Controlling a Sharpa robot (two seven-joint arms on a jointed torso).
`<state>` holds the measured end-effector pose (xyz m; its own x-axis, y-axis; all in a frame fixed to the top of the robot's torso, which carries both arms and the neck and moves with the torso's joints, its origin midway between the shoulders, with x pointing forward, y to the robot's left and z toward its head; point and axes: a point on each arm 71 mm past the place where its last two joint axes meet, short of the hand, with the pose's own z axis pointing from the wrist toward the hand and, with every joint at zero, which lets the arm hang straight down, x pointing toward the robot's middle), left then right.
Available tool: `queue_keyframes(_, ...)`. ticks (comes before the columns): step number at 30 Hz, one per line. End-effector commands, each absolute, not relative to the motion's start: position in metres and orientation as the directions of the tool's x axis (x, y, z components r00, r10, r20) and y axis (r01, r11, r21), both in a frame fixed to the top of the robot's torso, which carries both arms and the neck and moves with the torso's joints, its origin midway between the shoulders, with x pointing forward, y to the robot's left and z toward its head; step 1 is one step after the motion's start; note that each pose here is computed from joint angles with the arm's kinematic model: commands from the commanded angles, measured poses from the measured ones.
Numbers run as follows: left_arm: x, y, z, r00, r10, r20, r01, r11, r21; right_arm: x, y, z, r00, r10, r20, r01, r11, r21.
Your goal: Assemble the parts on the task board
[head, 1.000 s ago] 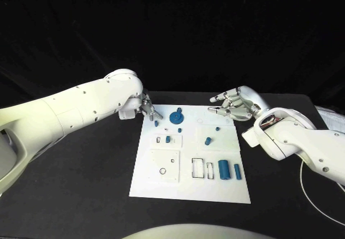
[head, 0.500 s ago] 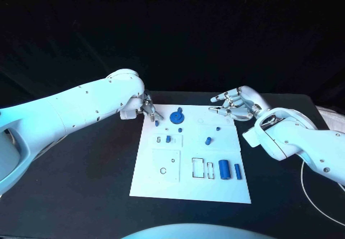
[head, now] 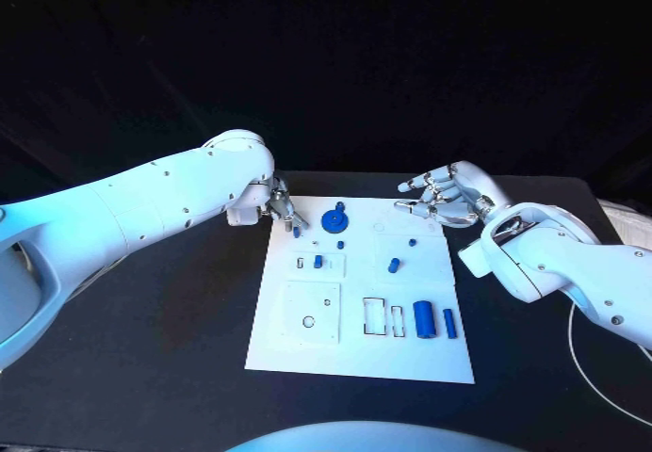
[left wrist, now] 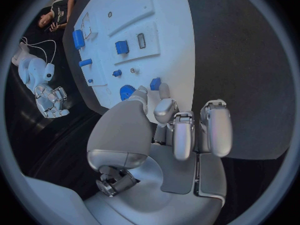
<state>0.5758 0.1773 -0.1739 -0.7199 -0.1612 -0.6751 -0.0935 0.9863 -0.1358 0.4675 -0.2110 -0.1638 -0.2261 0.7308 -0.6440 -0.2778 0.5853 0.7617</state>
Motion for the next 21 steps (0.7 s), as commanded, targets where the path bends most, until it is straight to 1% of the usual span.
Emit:
queue_keyframes(1, 0.5744, 0.1746, -0.1759, -0.739, -0.145, -0.657, -0.078, 0.988, -0.130, 0.4669, -0.2092, -0.1638, -0.234, 0.727, -0.646, -0.289, 0.582, 0.760)
queue_keyframes(21, 0.5751, 0.1726, -0.1791, -0.737, -0.161, -0.656, -0.090, 0.986, -0.141, 0.4669, -0.2090, -0.1637, -0.235, 0.727, -0.646, -0.291, 0.581, 0.760)
